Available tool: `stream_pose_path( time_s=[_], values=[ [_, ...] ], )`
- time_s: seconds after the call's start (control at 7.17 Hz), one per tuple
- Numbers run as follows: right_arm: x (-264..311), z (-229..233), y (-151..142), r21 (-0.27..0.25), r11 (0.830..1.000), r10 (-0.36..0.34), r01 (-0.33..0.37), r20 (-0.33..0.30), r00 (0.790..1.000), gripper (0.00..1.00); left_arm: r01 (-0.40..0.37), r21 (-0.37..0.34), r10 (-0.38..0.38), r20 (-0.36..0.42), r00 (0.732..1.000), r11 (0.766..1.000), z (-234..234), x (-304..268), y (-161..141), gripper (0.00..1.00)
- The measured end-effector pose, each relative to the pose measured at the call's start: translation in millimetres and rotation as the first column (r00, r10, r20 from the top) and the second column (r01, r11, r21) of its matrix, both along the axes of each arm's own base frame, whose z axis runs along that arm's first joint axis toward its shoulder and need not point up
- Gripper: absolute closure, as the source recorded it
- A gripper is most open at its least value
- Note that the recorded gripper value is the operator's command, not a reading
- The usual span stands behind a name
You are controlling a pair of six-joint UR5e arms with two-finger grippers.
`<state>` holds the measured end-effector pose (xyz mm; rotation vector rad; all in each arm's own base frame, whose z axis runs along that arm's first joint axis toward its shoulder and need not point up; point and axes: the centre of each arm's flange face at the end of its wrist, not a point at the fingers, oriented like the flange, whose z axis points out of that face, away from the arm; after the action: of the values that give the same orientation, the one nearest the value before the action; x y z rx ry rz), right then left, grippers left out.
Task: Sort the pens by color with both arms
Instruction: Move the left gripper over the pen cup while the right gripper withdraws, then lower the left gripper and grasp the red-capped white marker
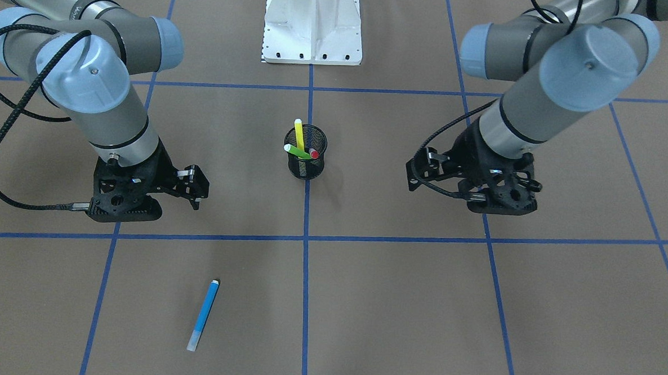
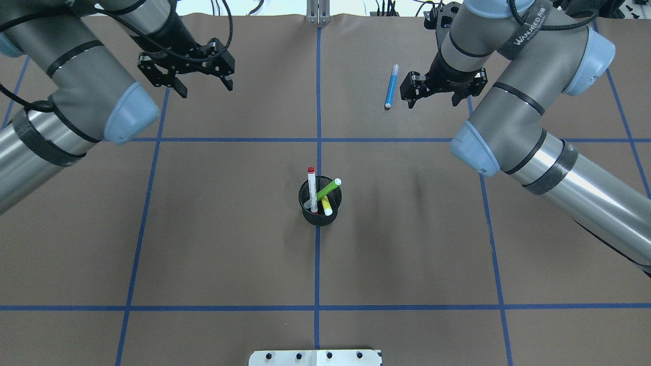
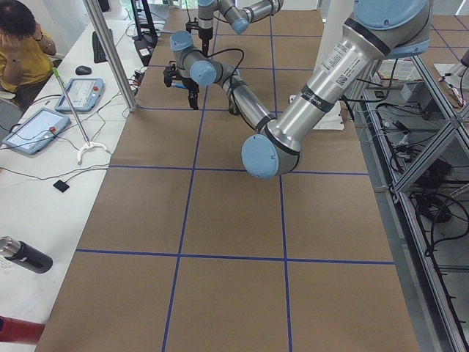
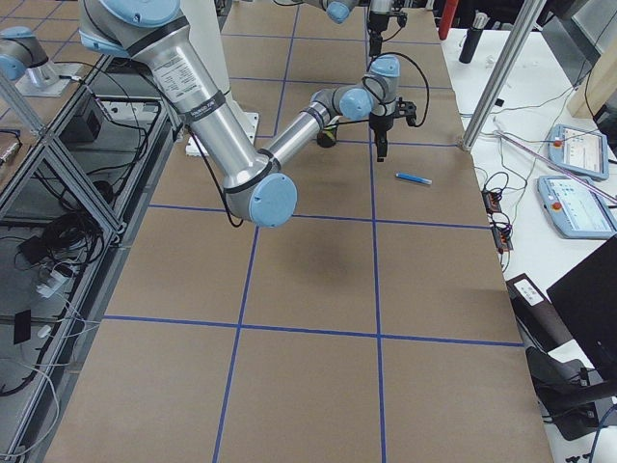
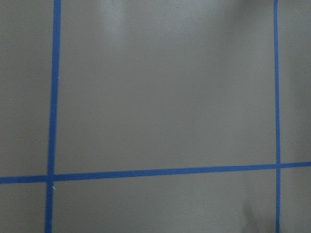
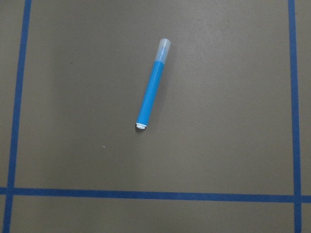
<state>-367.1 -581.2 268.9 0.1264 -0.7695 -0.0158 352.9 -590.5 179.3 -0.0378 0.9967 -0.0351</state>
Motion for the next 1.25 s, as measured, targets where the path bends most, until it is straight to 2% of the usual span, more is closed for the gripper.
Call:
stream_pose_path(
  time_s=[0.28, 0.56, 0.7, 0.98, 1.25],
  values=[
    [13.3, 19.6, 5.5, 0.023, 0.999, -0.037, 0.038, -0.012, 0.999, 0.01, 0.013, -0.054, -0.011, 0.04, 0.999, 0.998, -52.6, 60.2, 16.9, 0.0],
    [18.9, 30.4, 6.1, 0.034, 0.998, -0.054, 0.055, -0.023, 0.998, 0.01, 0.015, -0.095, -0.007, 0.09, 0.996, 0.995, -88.7, 126.1, 16.5, 0.01],
    [19.4, 32.2, 6.3, 0.036, 0.998, -0.057, 0.058, -0.025, 0.998, 0.01, 0.008, -0.11, 0.004, 0.107, 0.994, 0.994, -98.4, 147.5, 14.2, 0.04],
    [19.8, 33.2, 6.2, 0.036, 0.998, -0.057, 0.058, -0.027, 0.998, 0.01, -0.02, -0.127, 0.037, 0.126, 0.991, 0.992, -99.3, 176.6, 23.4, 0.4],
    [19.6, 34.4, 5.7, 0.035, 0.998, -0.056, 0.057, -0.029, 0.998, 0.01, -0.05, -0.139, 0.069, 0.139, 0.988, 0.989, -89.0, 196.1, 38.7, 0.44]
  ],
)
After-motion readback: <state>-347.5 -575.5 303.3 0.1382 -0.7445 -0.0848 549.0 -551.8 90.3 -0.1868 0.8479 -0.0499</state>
